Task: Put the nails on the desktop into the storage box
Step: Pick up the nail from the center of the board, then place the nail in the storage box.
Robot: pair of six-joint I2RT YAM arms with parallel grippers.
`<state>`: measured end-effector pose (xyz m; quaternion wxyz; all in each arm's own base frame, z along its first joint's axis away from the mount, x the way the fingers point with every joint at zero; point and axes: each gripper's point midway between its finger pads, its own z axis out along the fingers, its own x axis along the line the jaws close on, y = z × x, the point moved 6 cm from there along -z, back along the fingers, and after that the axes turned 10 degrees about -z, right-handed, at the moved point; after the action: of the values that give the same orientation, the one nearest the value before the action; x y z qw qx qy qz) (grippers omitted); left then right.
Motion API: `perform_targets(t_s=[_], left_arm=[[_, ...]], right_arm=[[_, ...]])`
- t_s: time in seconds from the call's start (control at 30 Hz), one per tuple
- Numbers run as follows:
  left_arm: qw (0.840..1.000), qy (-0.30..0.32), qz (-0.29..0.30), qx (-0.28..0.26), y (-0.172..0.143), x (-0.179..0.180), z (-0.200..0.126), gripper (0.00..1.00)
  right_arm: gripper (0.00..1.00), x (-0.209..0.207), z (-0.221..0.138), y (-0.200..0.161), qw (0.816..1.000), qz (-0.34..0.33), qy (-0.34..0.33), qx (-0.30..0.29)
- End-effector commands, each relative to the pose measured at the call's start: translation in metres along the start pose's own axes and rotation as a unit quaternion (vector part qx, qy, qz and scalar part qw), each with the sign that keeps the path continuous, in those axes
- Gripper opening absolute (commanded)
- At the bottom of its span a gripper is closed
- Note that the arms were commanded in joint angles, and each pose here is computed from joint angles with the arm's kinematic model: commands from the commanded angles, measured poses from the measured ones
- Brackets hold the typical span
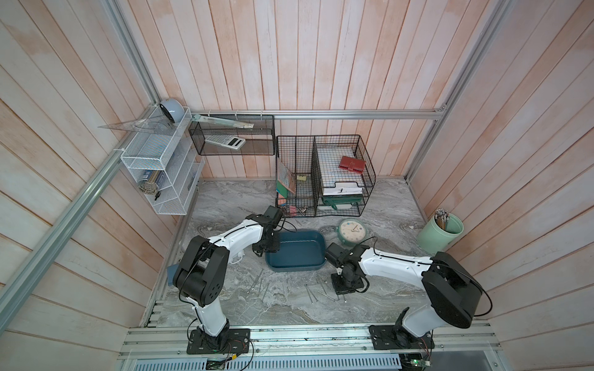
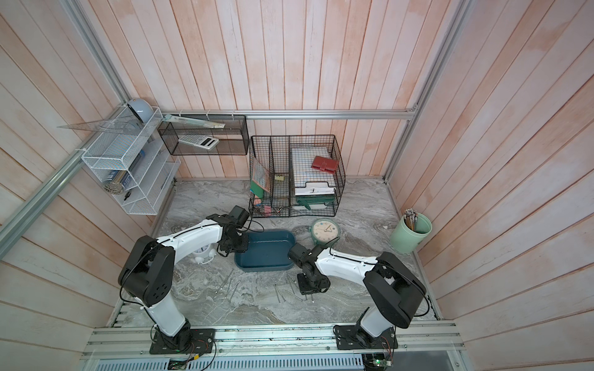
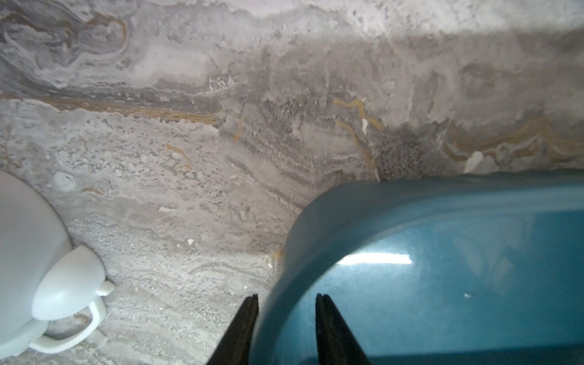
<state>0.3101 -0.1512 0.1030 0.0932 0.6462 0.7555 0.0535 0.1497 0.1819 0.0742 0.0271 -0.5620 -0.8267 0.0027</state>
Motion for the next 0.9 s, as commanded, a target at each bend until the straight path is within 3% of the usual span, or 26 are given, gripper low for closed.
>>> perform_targets(t_s=[0.0,0.23,0.47,0.67,0.87], left_arm=[[1.000,0.000,0.006,-0.011,0.006,-0.003,-0.002,0.35],[1.000,-0.004,0.005,-0.009,0.006,-0.004,0.000,0.35],[1.000,-0.008,0.007,-0.010,0.005,-0.004,0.001,0.35],[1.000,-0.014,0.005,-0.007,0.007,-0.007,0.003,0.35],[1.000,-0.015,0.005,-0.007,0.007,-0.007,0.002,0.35]], right_arm=[[0.00,-0.018,-0.006,-0.017,0.998,-0.001,-0.055,0.021],[0.00,-0.017,-0.071,-0.019,0.999,-0.013,-0.044,-0.019],[0.00,0.014,-0.145,0.036,0.985,-0.041,0.015,-0.165],[0.00,0.047,-0.140,0.090,0.972,-0.032,0.126,-0.197],[0.00,0.060,-0.105,0.118,0.982,-0.053,0.143,-0.116]])
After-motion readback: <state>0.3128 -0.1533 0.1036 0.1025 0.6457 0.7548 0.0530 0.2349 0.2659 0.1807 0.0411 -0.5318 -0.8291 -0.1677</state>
